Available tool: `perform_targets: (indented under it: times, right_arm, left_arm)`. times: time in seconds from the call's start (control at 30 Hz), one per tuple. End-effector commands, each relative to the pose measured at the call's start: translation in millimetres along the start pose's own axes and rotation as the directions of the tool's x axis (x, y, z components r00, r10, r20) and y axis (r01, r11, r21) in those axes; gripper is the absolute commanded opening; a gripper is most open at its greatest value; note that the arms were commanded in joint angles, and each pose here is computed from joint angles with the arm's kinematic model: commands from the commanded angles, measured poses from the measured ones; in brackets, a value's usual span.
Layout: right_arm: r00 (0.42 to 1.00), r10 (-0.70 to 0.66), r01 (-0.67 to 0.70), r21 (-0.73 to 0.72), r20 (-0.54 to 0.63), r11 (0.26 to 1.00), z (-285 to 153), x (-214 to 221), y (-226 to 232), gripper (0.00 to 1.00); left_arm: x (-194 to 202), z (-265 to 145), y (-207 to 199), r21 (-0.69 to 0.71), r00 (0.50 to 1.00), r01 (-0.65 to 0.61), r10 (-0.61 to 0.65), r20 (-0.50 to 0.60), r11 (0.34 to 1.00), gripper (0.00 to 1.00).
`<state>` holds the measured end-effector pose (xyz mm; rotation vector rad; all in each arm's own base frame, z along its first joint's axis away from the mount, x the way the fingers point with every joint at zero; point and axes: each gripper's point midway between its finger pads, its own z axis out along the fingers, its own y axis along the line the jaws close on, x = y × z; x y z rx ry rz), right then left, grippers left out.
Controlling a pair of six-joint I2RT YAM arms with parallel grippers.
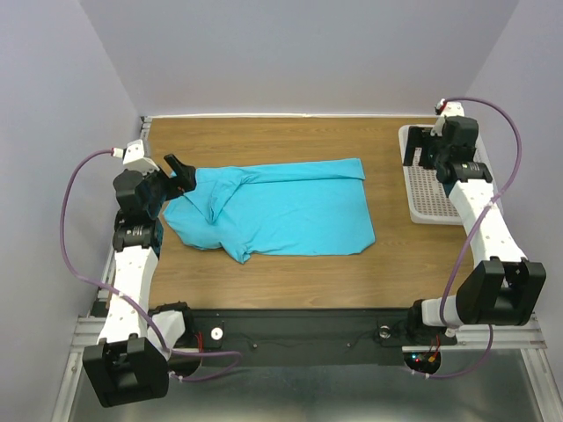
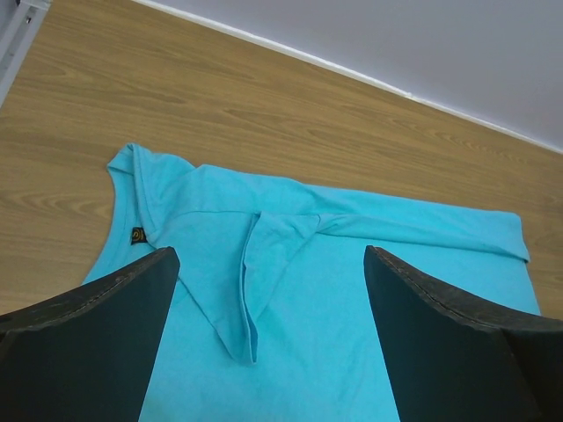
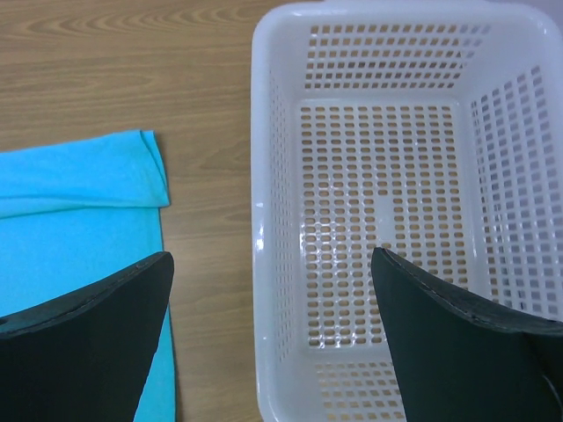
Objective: Fold and stack the t-shirts
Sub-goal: Fold the tshirt
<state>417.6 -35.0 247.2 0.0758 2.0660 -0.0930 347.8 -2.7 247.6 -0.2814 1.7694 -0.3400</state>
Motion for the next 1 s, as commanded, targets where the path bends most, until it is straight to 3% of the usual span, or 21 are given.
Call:
perform_targets:
  times: [0.0,0.97]
  right_arm:
    - [0.994,0.04,-0.048,0.083,0.098,0.995,-15,-19,-14,1.0]
    - [0.995,0.054,-0.059,0.066,0.084,0.996,-7,-7,-10,1.0]
  left_arm:
    - [-22,-10,-15,0.052,0.997,-0.049,0.046,0.062,0.997,0.98]
    - [-11,-21,-7,0.022,0.994,-0.099,0.098,0.042,0.995,0.98]
